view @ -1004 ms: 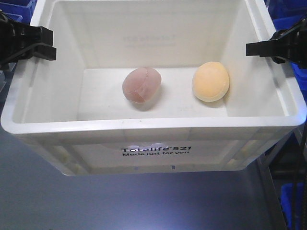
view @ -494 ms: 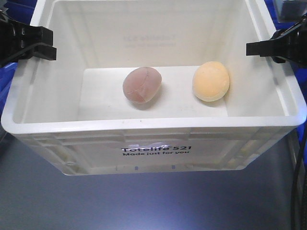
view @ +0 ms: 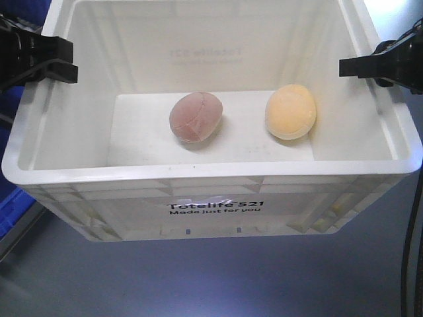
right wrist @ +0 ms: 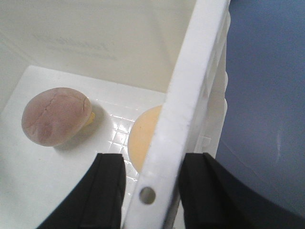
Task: Place moving items into box and shelve
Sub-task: 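Hold the crate rims with both grippers while the base drives on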
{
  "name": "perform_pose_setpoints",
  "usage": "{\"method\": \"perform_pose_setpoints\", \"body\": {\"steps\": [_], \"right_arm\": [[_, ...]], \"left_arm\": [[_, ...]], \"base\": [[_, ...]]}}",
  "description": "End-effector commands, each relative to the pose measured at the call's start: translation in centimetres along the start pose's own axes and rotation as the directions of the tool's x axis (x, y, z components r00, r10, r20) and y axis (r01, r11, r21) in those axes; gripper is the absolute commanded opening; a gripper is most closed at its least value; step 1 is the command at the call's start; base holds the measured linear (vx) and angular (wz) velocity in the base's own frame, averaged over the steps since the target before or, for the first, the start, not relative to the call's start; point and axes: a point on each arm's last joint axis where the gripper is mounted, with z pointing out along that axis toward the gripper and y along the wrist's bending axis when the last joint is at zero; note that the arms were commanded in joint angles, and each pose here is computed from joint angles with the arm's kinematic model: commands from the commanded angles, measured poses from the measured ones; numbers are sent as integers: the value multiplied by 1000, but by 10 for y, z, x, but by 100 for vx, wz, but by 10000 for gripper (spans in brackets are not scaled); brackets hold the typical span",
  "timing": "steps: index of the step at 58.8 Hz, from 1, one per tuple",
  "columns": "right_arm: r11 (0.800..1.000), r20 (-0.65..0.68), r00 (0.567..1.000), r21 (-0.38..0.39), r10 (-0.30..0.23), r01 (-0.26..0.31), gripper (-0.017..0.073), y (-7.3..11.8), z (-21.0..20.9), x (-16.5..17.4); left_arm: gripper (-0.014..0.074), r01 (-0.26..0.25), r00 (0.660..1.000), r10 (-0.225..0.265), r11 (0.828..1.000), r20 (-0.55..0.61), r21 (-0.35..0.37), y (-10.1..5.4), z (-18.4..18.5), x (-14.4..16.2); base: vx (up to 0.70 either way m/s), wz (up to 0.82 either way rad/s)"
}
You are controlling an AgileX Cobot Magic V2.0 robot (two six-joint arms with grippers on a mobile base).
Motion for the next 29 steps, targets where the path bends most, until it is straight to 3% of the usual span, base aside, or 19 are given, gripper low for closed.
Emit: {"method": "perform_pose_setpoints", "body": {"steps": [1, 29], "right_arm": [[999, 162, 987, -38, -2, 8, -6, 13, -23, -22], [999, 162, 987, -38, -2, 8, -6, 13, -23, -22]], "left_arm": [[-6, -1, 978, -18, 996, 210, 94, -14, -25, -20], [-6, -1, 978, -18, 996, 210, 94, -14, -25, -20]], "base": [[21, 61], [19, 66]]}}
